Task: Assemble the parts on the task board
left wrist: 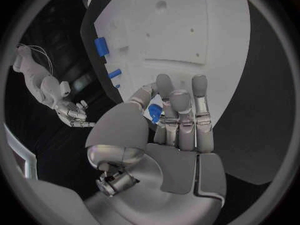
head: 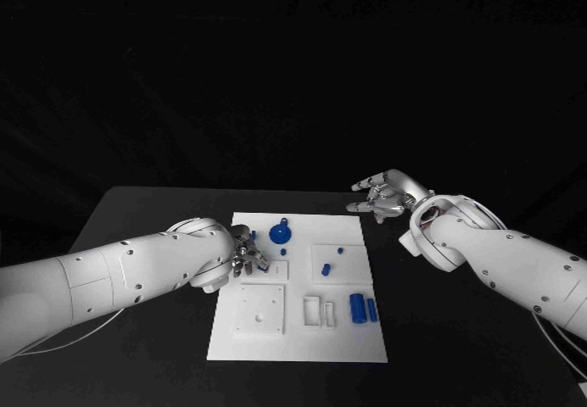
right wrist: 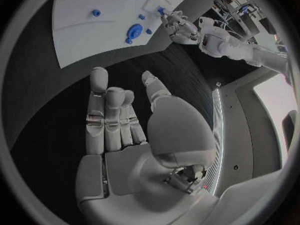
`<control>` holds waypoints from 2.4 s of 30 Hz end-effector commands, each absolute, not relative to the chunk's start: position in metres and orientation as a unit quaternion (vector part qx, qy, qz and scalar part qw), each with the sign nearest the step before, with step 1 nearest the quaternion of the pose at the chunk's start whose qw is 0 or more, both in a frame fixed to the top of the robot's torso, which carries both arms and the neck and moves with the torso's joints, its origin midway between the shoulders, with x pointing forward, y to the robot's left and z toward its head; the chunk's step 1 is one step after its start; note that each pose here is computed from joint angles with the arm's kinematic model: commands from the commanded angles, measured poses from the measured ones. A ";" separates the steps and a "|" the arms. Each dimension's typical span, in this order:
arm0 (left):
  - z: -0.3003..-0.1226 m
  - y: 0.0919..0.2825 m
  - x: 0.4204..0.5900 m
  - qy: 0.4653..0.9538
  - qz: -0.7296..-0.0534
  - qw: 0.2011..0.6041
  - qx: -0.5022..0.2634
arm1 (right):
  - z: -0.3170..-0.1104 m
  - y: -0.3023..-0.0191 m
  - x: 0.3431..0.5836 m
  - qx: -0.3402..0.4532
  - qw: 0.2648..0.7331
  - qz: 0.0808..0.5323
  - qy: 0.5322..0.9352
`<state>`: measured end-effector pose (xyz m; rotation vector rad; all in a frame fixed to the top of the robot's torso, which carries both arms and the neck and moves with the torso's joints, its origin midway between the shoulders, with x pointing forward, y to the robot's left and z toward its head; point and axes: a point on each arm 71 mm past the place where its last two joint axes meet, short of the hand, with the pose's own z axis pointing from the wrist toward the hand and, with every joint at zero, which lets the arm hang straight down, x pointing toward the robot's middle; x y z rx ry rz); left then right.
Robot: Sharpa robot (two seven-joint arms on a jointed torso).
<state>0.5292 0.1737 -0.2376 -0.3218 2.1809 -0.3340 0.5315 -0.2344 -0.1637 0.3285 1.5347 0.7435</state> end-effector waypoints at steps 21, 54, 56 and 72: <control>-0.241 0.168 0.527 0.887 -0.131 0.428 -0.113 | -0.164 -0.234 0.532 0.144 0.643 0.331 0.675; -0.242 0.162 0.529 0.892 -0.134 0.419 -0.102 | -0.166 -0.233 0.533 0.147 0.640 0.332 0.677; -0.242 0.162 0.529 0.893 -0.134 0.418 -0.101 | -0.166 -0.233 0.533 0.147 0.640 0.332 0.678; -0.243 0.158 0.529 0.895 -0.136 0.414 -0.096 | -0.167 -0.232 0.534 0.147 0.638 0.332 0.679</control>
